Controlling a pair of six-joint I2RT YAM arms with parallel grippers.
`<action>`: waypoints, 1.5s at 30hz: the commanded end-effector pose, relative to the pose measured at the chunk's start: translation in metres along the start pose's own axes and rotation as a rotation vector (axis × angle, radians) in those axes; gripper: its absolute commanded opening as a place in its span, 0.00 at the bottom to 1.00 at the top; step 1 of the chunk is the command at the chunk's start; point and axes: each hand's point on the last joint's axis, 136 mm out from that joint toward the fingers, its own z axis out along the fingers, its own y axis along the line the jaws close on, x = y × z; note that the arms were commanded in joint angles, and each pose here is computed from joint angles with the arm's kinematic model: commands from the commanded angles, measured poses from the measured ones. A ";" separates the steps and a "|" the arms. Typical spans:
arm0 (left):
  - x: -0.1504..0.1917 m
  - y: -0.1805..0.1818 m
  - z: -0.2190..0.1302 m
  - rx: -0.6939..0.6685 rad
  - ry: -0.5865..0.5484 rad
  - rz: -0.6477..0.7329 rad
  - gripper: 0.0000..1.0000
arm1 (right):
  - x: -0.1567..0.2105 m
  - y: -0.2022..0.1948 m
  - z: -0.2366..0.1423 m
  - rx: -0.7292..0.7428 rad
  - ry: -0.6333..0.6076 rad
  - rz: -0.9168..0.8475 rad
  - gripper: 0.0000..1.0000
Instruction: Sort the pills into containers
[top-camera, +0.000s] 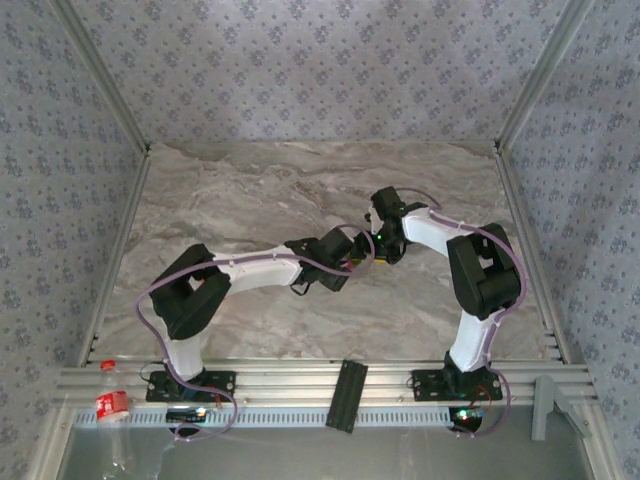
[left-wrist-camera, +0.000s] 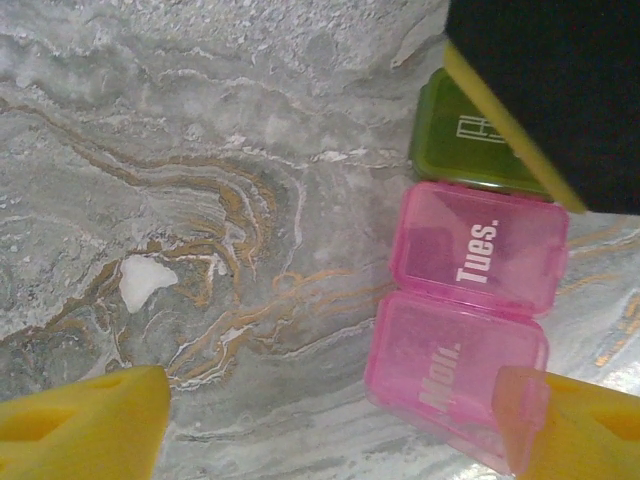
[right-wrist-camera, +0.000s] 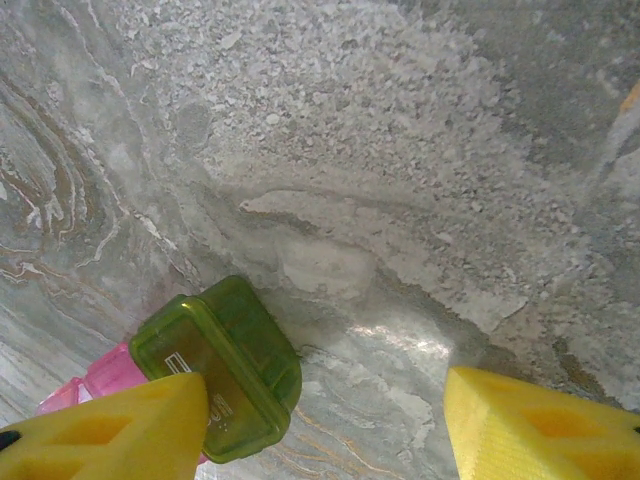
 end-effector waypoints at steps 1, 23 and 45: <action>-0.011 0.006 0.000 -0.043 -0.025 0.006 0.84 | 0.008 -0.008 0.009 0.042 0.035 0.018 0.65; -0.031 0.047 -0.007 -0.076 -0.067 -0.122 0.85 | 0.015 -0.013 0.015 0.055 0.053 0.024 0.65; -0.040 0.063 -0.004 -0.050 -0.099 -0.221 0.86 | 0.016 -0.015 0.018 0.061 0.059 0.028 0.65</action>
